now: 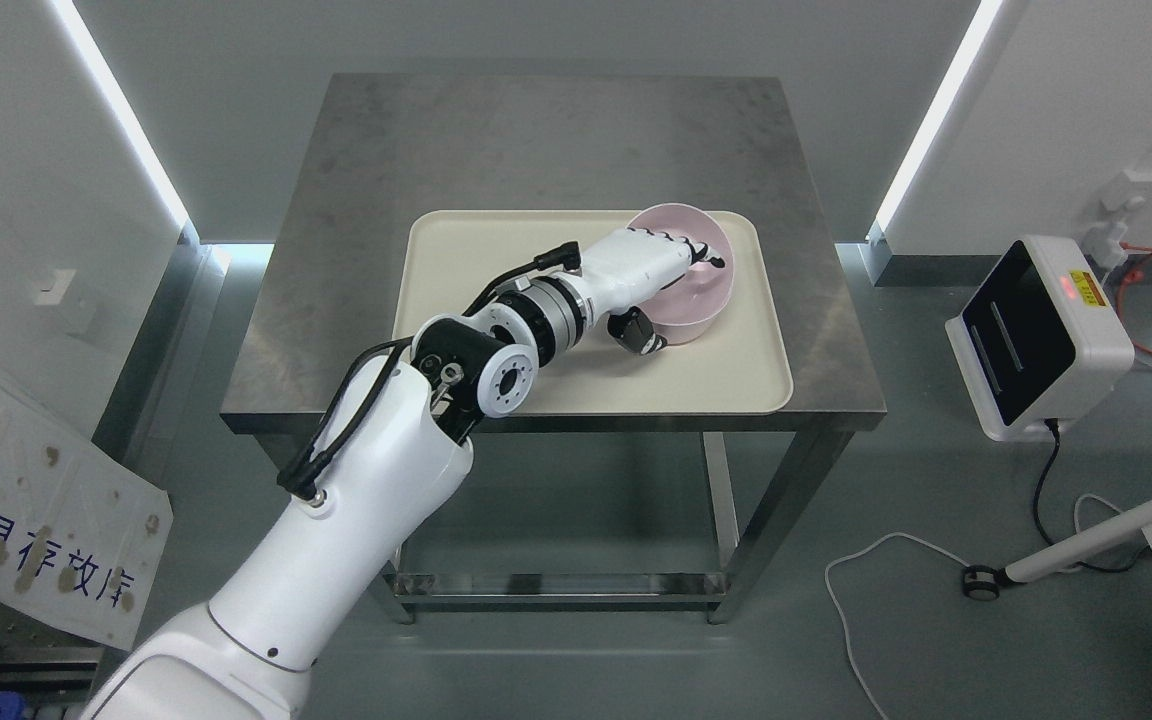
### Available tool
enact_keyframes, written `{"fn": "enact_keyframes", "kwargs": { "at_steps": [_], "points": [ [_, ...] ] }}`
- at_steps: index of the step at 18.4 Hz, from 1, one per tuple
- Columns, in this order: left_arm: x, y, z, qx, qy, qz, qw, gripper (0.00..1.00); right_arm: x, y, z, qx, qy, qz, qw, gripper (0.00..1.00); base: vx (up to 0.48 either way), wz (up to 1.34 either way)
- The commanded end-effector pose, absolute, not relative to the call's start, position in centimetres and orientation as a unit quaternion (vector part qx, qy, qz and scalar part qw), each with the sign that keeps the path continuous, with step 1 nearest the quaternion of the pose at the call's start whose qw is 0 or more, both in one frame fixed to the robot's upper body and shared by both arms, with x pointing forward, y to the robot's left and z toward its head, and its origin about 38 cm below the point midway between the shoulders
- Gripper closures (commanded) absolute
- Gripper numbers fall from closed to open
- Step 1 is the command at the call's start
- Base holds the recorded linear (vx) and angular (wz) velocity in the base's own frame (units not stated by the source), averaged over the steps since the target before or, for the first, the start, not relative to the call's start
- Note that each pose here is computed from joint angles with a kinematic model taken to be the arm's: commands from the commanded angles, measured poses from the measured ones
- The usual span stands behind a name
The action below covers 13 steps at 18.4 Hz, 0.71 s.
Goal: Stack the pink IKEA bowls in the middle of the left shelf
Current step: 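Grasp the rim of the stacked pink bowls with the left hand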
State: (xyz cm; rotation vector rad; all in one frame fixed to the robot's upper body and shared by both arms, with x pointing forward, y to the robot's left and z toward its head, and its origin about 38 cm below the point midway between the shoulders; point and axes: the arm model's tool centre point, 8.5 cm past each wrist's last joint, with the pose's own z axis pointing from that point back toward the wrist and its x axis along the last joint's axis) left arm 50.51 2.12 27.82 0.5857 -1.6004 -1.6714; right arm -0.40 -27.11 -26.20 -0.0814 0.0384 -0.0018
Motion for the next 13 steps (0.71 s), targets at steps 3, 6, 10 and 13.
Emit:
{"fn": "enact_keyframes", "kwargs": {
  "at_steps": [3, 6, 10, 13],
  "points": [
    [50.4, 2.0, 26.1, 0.229, -0.593, -0.678, 0.369, 0.30, -1.1, -28.2, -26.1, -0.049, 0.015, -0.006, 0.999, 0.00, 0.000, 0.00],
    [50.8, 2.2, 25.6, 0.230, -0.586, -0.680, 0.377, 0.34, -1.1, -28.2, -26.1, -0.049, 0.015, -0.006, 0.999, 0.00, 0.000, 0.00],
    [51.4, 2.6, 26.7, 0.235, -0.590, -0.673, 0.380, 0.51, -1.1, -28.2, -26.1, -0.049, 0.014, -0.007, 0.999, 0.00, 0.000, 0.00],
    [51.3, 2.6, 26.5, 0.230, -0.582, -0.680, 0.382, 0.58, -1.1, -28.2, -26.1, -0.049, 0.015, -0.006, 0.999, 0.00, 0.000, 0.00]
  ]
}}
